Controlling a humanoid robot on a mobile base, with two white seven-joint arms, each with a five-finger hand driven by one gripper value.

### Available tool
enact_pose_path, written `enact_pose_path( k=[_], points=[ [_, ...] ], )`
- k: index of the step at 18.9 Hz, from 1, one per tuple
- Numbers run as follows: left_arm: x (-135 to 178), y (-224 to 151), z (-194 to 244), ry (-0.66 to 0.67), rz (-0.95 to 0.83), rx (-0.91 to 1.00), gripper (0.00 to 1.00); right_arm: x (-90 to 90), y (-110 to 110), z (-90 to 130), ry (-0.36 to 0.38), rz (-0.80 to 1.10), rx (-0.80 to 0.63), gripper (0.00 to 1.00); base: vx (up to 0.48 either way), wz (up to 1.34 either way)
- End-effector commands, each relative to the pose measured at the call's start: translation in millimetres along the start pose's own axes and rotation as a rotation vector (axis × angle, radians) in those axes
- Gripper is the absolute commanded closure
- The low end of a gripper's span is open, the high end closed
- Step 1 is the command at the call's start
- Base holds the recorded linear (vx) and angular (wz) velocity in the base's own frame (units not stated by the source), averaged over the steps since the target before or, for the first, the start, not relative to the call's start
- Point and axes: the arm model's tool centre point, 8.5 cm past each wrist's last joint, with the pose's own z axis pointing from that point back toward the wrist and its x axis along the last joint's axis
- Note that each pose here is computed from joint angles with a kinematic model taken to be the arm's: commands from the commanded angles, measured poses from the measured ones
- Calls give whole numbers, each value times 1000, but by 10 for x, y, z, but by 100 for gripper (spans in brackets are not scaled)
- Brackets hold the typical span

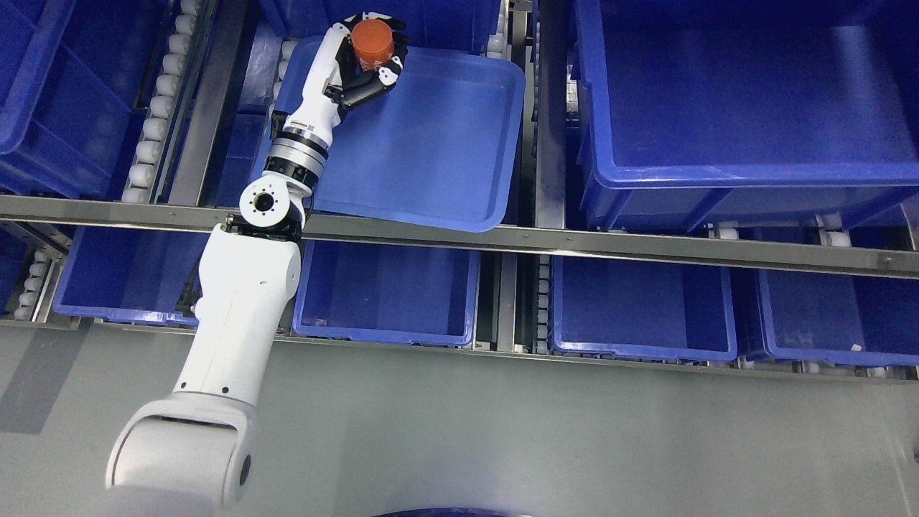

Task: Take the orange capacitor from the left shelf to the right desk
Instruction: 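Lift the orange capacitor up out of the blue bin with the left hand, then hold the capacitor raised in the left hand while turning toward the steel table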

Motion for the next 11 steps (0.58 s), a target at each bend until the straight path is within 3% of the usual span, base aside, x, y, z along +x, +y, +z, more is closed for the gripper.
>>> enact_pose_path(
  k=[1, 4, 11],
  points=[
    [951, 4, 345, -310, 11, 20, 98, 127, -114, 4, -36, -6, -18, 0, 0, 0],
    [823, -46, 611, -319, 12, 29, 98, 127, -114, 4, -36, -6, -18, 0, -24, -35],
    [943, -6, 702, -393, 15, 105, 98, 127, -114, 4, -36, -4, -18, 0, -170, -62]
  ],
)
